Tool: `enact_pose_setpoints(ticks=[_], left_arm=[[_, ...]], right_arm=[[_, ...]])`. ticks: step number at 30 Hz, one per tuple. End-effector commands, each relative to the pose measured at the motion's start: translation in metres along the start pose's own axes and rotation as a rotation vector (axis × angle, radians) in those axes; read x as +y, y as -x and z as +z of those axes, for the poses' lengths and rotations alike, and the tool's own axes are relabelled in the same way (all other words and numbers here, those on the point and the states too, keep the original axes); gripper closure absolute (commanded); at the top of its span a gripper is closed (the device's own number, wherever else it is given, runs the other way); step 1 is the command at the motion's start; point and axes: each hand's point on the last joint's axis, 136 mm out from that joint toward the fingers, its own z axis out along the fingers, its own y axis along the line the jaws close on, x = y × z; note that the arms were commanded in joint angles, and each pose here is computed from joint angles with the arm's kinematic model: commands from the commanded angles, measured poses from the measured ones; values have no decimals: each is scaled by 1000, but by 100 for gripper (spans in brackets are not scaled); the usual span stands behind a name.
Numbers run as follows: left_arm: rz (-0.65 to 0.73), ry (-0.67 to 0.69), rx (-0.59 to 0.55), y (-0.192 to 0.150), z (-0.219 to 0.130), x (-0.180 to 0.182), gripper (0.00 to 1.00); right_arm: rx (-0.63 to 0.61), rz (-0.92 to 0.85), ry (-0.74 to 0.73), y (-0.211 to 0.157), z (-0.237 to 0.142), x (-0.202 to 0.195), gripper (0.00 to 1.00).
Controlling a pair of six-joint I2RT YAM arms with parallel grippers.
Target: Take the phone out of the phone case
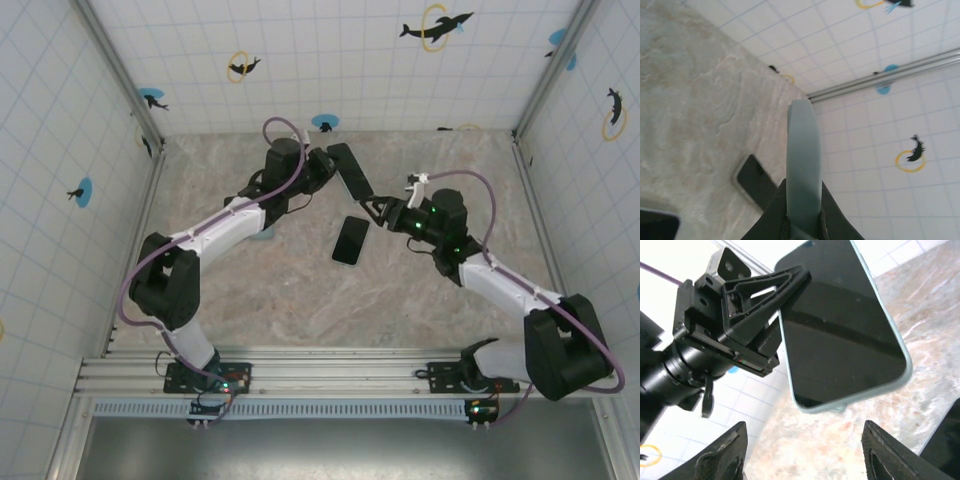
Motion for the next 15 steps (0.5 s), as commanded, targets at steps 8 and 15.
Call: enact_pose_setpoints(ticks=[8, 15], left_arm=[[-105, -283, -137, 35, -35, -82, 98], [-139, -322, -134, 34, -39, -91, 98]], right_arm=[[-184, 227, 295, 30, -6, 55, 55], [-221, 243, 375, 41, -2, 69, 61]])
